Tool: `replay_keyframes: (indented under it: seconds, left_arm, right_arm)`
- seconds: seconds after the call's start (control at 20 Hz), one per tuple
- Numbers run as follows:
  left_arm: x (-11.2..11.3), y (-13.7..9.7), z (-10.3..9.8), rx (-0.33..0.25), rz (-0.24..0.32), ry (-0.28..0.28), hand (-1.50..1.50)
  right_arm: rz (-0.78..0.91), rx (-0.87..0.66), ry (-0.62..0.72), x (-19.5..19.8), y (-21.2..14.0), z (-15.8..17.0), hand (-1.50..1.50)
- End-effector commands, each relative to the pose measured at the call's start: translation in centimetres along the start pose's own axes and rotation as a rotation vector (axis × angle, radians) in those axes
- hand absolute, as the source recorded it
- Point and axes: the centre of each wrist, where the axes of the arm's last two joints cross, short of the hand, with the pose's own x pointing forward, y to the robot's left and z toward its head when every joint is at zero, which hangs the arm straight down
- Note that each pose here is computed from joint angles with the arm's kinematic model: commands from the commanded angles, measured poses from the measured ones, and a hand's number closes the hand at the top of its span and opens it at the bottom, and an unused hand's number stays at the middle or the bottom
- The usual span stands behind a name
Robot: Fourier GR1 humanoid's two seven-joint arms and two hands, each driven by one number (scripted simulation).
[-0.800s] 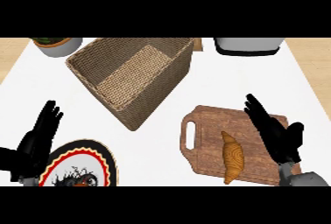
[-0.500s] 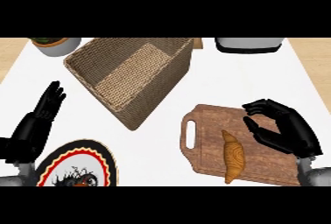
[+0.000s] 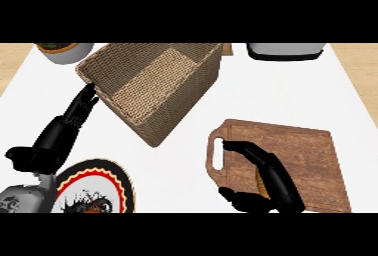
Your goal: Pick the croissant from the cutting board and place it in the basket
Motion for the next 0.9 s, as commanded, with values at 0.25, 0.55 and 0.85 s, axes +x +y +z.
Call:
replay_keyframes:
  seconds: [0.25,0.55,0.85]
  left_arm:
    - [0.5,0.6,-0.1,-0.001,-0.015,0.02,0.0]
    - [0.1,-0.4,0.2,-0.005,-0.016,0.006,0.0]
    - [0.3,-1.1,-0.1,-0.024,0.001,0.009,0.0]
  right_arm:
    - [0.54,-0.249,0.115,3.3,-3.1,-0.9,-1.5]
    - [0.863,-0.006,0.377,6.1,-5.5,-1.1,-1.5]
    - [0.853,0.245,0.539,12.0,-4.9,0.5,-1.5]
